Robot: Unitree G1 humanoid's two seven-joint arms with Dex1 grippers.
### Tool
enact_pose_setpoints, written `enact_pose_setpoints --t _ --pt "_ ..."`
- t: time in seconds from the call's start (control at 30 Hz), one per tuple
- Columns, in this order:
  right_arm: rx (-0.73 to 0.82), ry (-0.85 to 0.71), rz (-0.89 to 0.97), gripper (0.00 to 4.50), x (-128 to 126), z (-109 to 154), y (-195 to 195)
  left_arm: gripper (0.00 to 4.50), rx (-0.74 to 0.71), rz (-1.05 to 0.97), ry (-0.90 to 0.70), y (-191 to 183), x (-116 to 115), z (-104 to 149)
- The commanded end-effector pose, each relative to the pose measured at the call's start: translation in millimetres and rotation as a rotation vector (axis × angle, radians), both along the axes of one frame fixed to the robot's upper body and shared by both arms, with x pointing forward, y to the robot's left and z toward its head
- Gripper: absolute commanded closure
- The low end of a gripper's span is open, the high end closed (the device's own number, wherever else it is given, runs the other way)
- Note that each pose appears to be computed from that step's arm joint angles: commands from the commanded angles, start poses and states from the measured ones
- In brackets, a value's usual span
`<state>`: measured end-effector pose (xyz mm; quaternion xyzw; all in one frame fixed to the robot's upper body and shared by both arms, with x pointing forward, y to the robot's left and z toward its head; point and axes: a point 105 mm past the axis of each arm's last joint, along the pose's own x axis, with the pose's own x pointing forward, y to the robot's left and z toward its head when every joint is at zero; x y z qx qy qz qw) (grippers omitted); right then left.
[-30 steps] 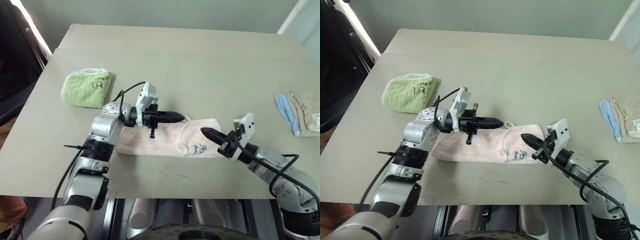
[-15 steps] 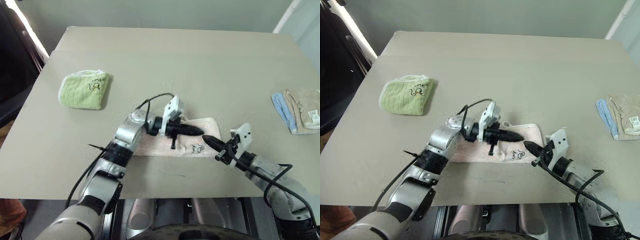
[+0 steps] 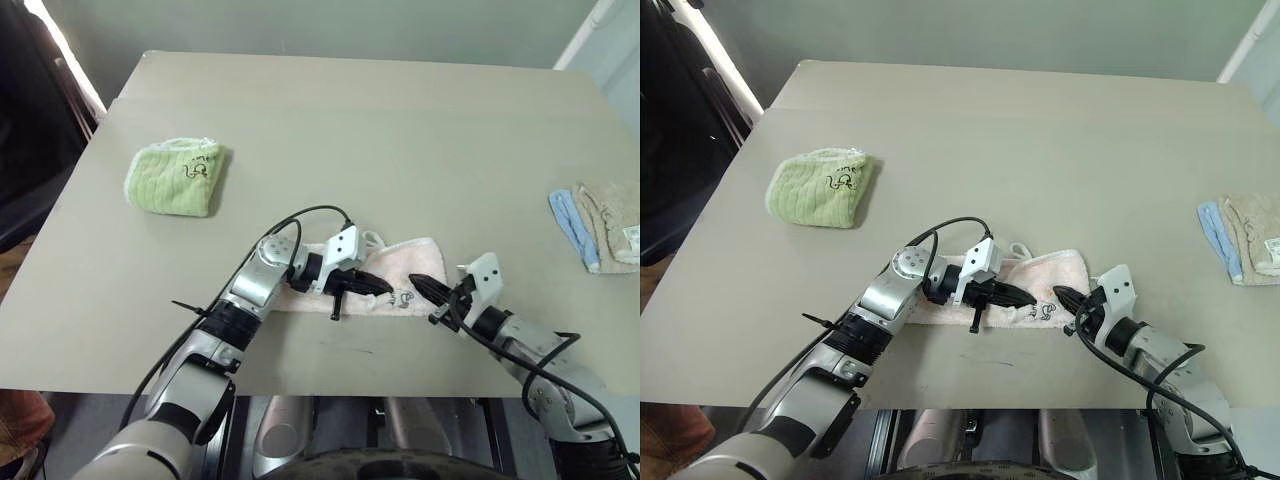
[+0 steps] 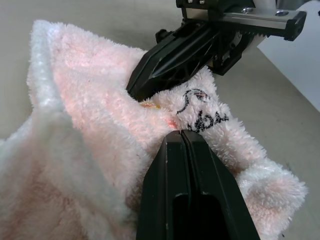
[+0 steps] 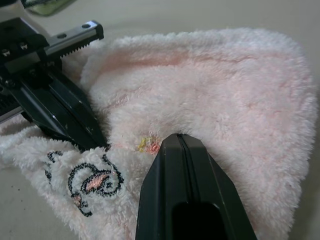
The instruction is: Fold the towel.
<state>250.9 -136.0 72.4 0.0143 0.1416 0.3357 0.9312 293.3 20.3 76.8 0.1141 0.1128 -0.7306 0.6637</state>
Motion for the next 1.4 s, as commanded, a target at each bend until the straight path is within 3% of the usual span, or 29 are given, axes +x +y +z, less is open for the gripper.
enact_pose_setpoints --t 0.03,0.4,0.6,0.7,0.87,1.07,1.2,1.4 --pt "-0.054 0.062 0.067 4.50 -12.9 -19.3 4.5 4.43 0.069 -0.024 0.046 13.8 -4.7 -14.2" --pt "0.045 0.015 0.003 4.50 -1.6 4.1 -10.5 4.43 -0.104 0.055 0.088 27.5 12.1 20.7" --pt "0.127 -0.009 0.045 2.65 -4.7 27.9 -8.8 4.50 -0.246 0.086 0.115 42.0 19.0 70.9" --pt "0.175 -0.051 0.099 1.59 -6.0 50.5 -1.2 3.88 -0.258 0.115 0.163 63.9 17.3 85.7" --pt "0.175 -0.123 0.245 0.00 -11.4 85.8 14.9 2.10 -0.253 0.218 0.163 102.7 14.9 103.2" --pt "0.148 -0.178 0.365 0.00 -9.2 111.7 25.3 0.03 -0.210 0.368 0.220 148.1 5.3 110.8" --pt "0.133 -0.199 0.412 0.00 -3.8 120.5 33.0 0.03 -0.184 0.498 0.284 179.3 -3.9 111.5" --pt "0.154 -0.167 0.485 0.00 1.7 112.5 52.5 0.03 -0.149 0.748 0.503 225.9 -35.7 96.5"
